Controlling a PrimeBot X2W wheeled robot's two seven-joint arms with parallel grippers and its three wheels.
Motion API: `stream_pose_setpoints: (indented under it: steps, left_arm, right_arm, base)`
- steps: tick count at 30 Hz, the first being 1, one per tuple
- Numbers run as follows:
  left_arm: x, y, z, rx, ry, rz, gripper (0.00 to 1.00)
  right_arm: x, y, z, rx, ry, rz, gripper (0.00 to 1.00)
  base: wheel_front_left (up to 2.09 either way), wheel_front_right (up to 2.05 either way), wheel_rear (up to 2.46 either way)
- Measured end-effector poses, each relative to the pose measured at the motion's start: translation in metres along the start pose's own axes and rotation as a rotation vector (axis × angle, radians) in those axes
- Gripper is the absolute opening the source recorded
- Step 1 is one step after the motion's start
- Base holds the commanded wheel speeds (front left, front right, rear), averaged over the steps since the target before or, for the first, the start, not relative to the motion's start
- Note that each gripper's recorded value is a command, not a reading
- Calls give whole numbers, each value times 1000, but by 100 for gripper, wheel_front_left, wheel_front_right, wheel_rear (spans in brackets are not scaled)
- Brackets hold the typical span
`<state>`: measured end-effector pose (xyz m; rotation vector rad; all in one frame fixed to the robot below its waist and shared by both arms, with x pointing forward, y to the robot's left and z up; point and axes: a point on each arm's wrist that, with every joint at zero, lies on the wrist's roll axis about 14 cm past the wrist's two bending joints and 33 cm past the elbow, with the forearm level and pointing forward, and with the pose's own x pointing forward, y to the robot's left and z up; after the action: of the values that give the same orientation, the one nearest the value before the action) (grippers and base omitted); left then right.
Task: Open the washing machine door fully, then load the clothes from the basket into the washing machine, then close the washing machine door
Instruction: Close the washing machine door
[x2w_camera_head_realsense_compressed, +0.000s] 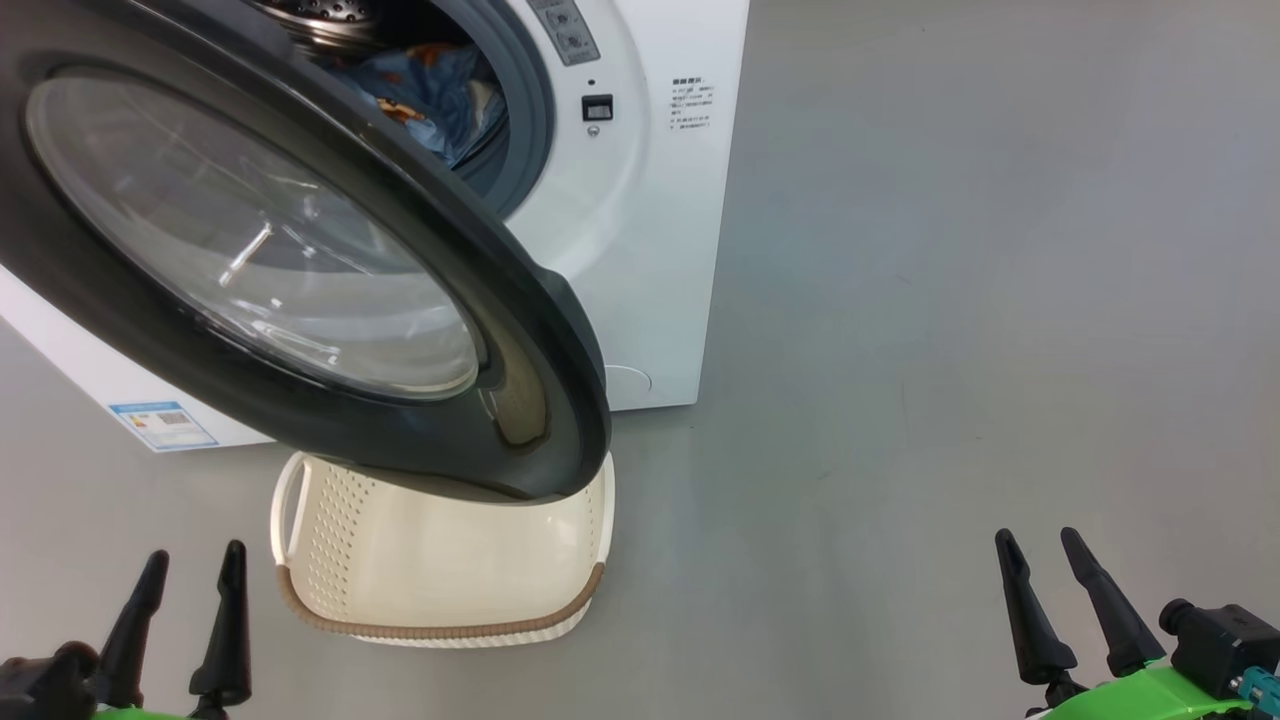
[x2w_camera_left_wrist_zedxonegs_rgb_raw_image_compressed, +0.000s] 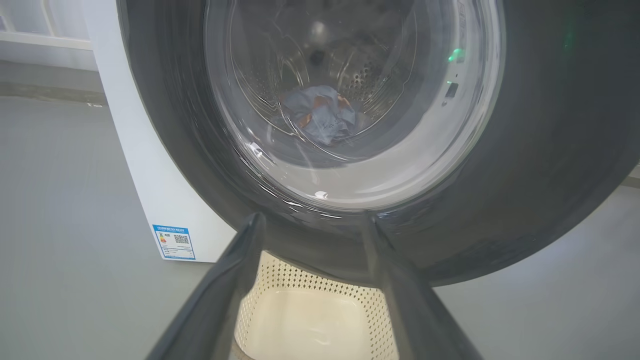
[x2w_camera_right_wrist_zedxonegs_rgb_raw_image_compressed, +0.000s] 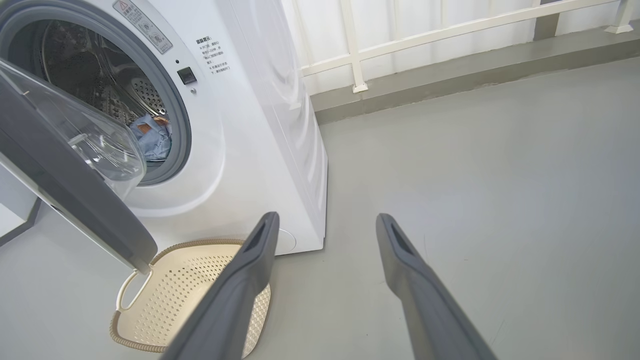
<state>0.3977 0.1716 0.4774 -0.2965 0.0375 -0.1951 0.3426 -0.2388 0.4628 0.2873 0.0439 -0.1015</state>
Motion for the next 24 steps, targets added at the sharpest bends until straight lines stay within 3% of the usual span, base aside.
stream_pose_setpoints:
  steps: [5,19,21,22,24]
  left_arm:
    - [-1,-2,-6,36,8,10,100]
    - [-9,5,-19,14,34,61,100]
    - [-10,6,-17,16,30,65,100]
    - [-11,6,-16,12,25,70,100]
    - [-12,6,-15,7,20,75,100]
  right_arm:
    - [0,0,-1,2,4,-1,100]
    - [6,6,-5,5,13,15,100]
    - [7,9,-4,5,11,23,41]
    - [12,13,0,6,-3,36,0]
    - [19,18,7,12,-26,50,0]
  base:
    - [0,0,0]
    - [0,0,0]
    - [0,0,0]
    - [0,0,0]
    - [0,0,0]
